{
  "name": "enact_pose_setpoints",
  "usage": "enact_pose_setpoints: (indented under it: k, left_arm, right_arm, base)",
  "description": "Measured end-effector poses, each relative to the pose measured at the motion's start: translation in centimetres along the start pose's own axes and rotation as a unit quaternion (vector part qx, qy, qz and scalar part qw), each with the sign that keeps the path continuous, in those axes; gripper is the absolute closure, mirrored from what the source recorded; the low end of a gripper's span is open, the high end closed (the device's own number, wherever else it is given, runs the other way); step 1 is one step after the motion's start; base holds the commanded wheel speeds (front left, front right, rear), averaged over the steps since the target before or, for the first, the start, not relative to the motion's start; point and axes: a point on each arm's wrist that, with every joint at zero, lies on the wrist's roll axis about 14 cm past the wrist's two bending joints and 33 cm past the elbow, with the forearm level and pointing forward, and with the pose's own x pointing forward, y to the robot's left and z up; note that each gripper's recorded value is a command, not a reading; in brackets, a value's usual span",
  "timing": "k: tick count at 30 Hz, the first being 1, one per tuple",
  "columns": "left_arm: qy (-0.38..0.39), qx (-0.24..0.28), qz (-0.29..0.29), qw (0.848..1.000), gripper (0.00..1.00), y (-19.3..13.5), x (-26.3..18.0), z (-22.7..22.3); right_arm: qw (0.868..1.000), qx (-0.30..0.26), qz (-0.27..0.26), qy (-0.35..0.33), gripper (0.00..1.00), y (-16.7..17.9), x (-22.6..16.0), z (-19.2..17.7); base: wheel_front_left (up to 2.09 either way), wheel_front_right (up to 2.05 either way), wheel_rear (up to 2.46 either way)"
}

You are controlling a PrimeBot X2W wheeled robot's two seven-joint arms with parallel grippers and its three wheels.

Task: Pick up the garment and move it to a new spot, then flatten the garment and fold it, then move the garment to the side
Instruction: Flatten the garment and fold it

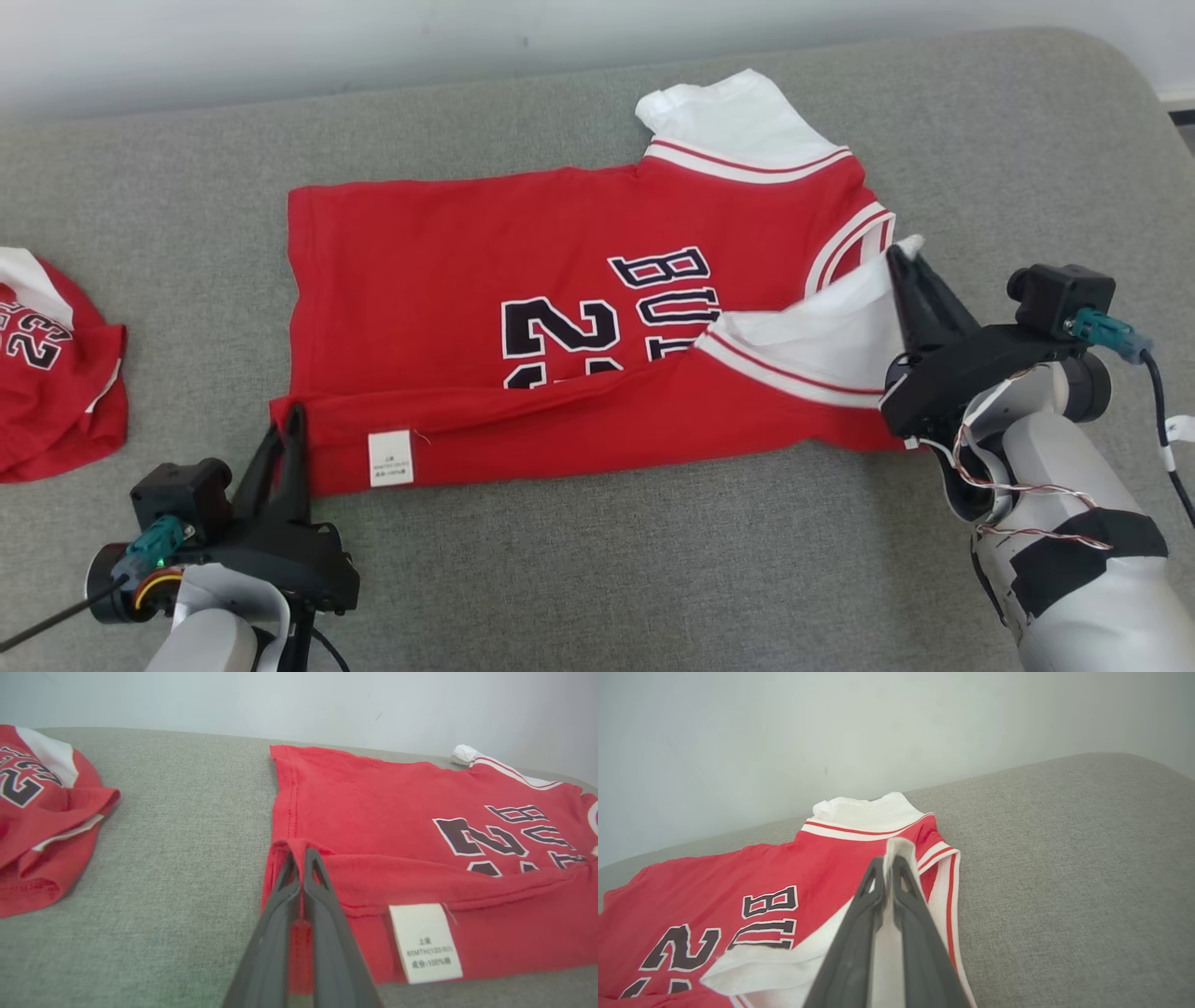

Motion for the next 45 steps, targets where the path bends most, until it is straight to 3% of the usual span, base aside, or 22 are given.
enact_pose_setpoints:
  k: [11, 22, 31, 32, 33, 34, 35, 45]
  left_arm:
    - [-0.039, -0.003, 0.014, 0.999, 0.0, 0.1, -2.7, 1.2]
    - [0.007, -0.002, 0.023, 1.0, 0.0, 0.8, -3.8, -2.4]
    - [0.038, -0.007, 0.013, 0.999, 0.0, 0.5, -2.2, -4.0]
    - [0.045, -0.005, 0.013, 0.999, 0.17, 0.5, -2.1, -4.3]
    - [0.047, -0.009, 0.015, 0.999, 0.57, 0.5, -2.0, -4.5]
    - [0.05, -0.01, 0.016, 0.999, 0.57, 0.4, -1.8, -4.7]
    - [0.055, -0.009, 0.015, 0.998, 1.0, 0.4, -1.7, -4.9]
    - [0.036, -0.016, 0.024, 0.999, 1.0, 0.9, -3.1, -4.1]
  right_arm:
    - [1.0, -0.006, -0.011, -0.012, 0.0, -1.9, -3.7, -1.2]
    - [0.998, 0.004, -0.026, 0.05, 0.0, -3.3, -7.0, -6.3]
    - [0.995, 0.015, -0.03, 0.09, 0.0, -2.8, -6.7, -8.5]
    - [0.995, 0.018, -0.029, 0.091, 0.53, -2.6, -6.6, -8.6]
    - [0.995, 0.019, -0.029, 0.093, 0.84, -2.5, -6.5, -8.7]
    - [0.995, 0.02, -0.028, 0.094, 1.0, -2.3, -6.4, -8.8]
    - [0.995, 0.021, -0.027, 0.095, 1.0, -2.2, -6.2, -8.9]
    - [0.998, 0.026, -0.024, 0.051, 1.0, -1.9, -7.0, -7.1]
  base:
    - [0.0, 0.0, 0.0]
    - [0.0, 0.0, 0.0]
    - [0.0, 0.0, 0.0]
    - [0.0, 0.0, 0.0]
    - [0.0, 0.0, 0.0]
    - [0.0, 0.0, 0.0]
    - [0.0, 0.0, 0.0]
    - [0.0, 0.0, 0.0]
